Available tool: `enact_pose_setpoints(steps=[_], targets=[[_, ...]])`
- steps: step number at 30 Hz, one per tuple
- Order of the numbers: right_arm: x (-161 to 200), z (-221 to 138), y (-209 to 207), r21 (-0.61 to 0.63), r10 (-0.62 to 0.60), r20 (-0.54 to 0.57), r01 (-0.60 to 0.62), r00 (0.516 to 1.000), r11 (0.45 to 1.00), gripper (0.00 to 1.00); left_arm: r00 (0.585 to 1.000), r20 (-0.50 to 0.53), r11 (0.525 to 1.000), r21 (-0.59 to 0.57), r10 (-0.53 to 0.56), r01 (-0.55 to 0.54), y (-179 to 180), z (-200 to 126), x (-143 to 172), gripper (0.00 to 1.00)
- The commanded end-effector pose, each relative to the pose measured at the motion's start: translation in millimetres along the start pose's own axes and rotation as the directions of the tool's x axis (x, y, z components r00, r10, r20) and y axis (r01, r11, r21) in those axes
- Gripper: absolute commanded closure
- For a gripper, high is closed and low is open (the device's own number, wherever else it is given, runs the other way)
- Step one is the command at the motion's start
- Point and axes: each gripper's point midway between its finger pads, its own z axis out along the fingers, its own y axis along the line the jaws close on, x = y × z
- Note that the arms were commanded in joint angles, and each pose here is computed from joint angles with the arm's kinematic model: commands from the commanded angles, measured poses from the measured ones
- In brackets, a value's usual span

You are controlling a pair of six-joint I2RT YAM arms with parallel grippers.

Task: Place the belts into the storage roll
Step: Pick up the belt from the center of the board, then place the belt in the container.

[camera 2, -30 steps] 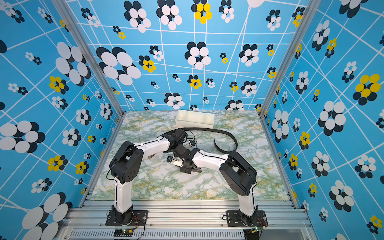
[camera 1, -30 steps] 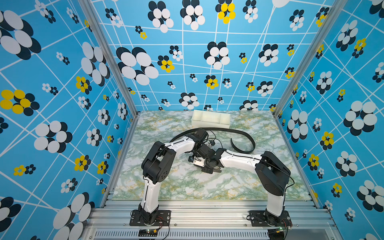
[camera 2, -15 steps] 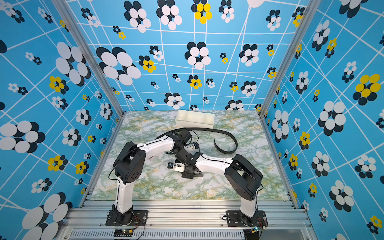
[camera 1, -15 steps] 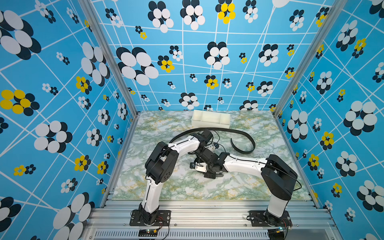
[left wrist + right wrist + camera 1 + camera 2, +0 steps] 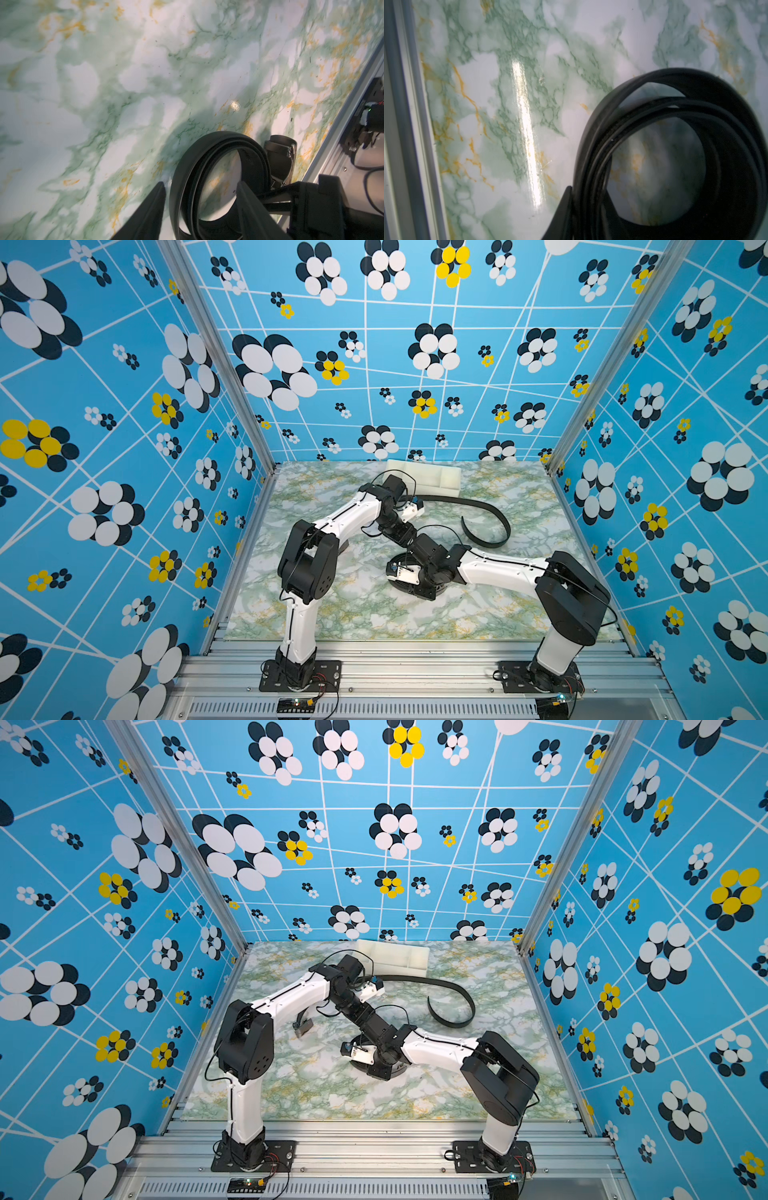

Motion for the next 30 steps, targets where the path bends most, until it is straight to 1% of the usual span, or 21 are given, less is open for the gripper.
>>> enact_pose_setpoints(steps=[1, 2, 3, 4, 6, 8, 10, 12, 15, 19, 20, 21, 23, 25, 27, 29, 30], targets=[[-37, -30, -4, -0.089, 0.119, 0.197, -0.104, 0.973, 0.991, 1.0, 0.931, 0.329, 0.987, 0.025, -0.16, 0.161, 4, -79, -45, 0.42], [-46, -38, -7, -0.12, 0.158, 0.241, -0.132, 0.958, 0.984, 1.0, 0.901, 0.383, 0.978, 0.05, -0.204, 0.2, 8, -93, -48, 0.43], [-55, -47, -10, -0.164, 0.207, 0.288, -0.164, 0.935, 0.973, 1.0, 0.868, 0.42, 0.963, 0.063, -0.265, 0.263, 17, -103, -46, 0.43], [-65, -57, -16, -0.198, 0.249, 0.331, -0.191, 0.91, 0.961, 1.0, 0.835, 0.458, 0.949, 0.08, -0.306, 0.304, 23, -116, -44, 0.44], [-80, -73, -26, -0.239, 0.308, 0.396, -0.227, 0.865, 0.944, 1.0, 0.79, 0.497, 0.929, 0.109, -0.359, 0.354, 30, -132, -40, 0.44], [-94, -88, -37, -0.286, 0.362, 0.456, -0.251, 0.813, 0.925, 1.0, 0.76, 0.52, 0.914, 0.113, -0.389, 0.39, 33, -142, -32, 0.44], [-109, -103, -50, -0.321, 0.402, 0.518, -0.264, 0.755, 0.909, 1.0, 0.747, 0.531, 0.911, 0.142, -0.4, 0.387, 31, -147, -25, 0.44], [-123, -117, -66, -0.331, 0.425, 0.577, -0.276, 0.698, 0.902, 1.0, 0.738, 0.537, 0.906, 0.146, -0.41, 0.397, 31, -146, -17, 0.44], [-145, -139, -100, -0.327, 0.436, 0.676, -0.288, 0.594, 0.9, 1.0, 0.728, 0.505, 0.881, 0.172, -0.463, 0.44, 35, -138, -2, 0.45], [-171, -163, -150, -0.324, 0.44, 0.766, -0.31, 0.468, 0.894, 1.0, 0.742, 0.479, 0.88, 0.181, -0.47, 0.44, 31, -129, 17, 0.45], [-176, -167, -162, -0.322, 0.437, 0.781, -0.311, 0.446, 0.894, 1.0, 0.747, 0.473, 0.881, 0.178, -0.468, 0.439, 30, -128, 23, 0.45], [-182, -172, -175, -0.313, 0.419, 0.805, -0.301, 0.419, 0.901, 1.0, 0.752, 0.468, 0.883, 0.175, -0.464, 0.436, 28, -127, 28, 0.45], [-189, -182, -203, -0.295, 0.399, 0.847, -0.315, 0.351, 0.902, 1.0, 0.76, 0.459, 0.885, 0.162, -0.459, 0.437, 26, -123, 42, 0.46], [-193, -188, -229, -0.272, 0.376, 0.877, -0.335, 0.299, 0.902, 1.0, 0.758, 0.459, 0.882, 0.161, -0.464, 0.443, 24, -120, 54, 0.46], [-201, -192, -249, -0.242, 0.339, 0.9, -0.333, 0.274, 0.911, 1.0, 0.754, 0.463, 0.881, 0.167, -0.466, 0.442, 20, -119, 63, 0.46], [-214, -192, -266, -0.215, 0.305, 0.914, -0.32, 0.267, 0.923, 1.0, 0.757, 0.464, 0.884, 0.165, -0.461, 0.438, 16, -117, 73, 0.46], [-216, -181, -275, -0.21, 0.302, 0.914, -0.321, 0.27, 0.923, 1.0, 0.759, 0.466, 0.887, 0.161, -0.455, 0.433, 14, -118, 76, 0.46]])
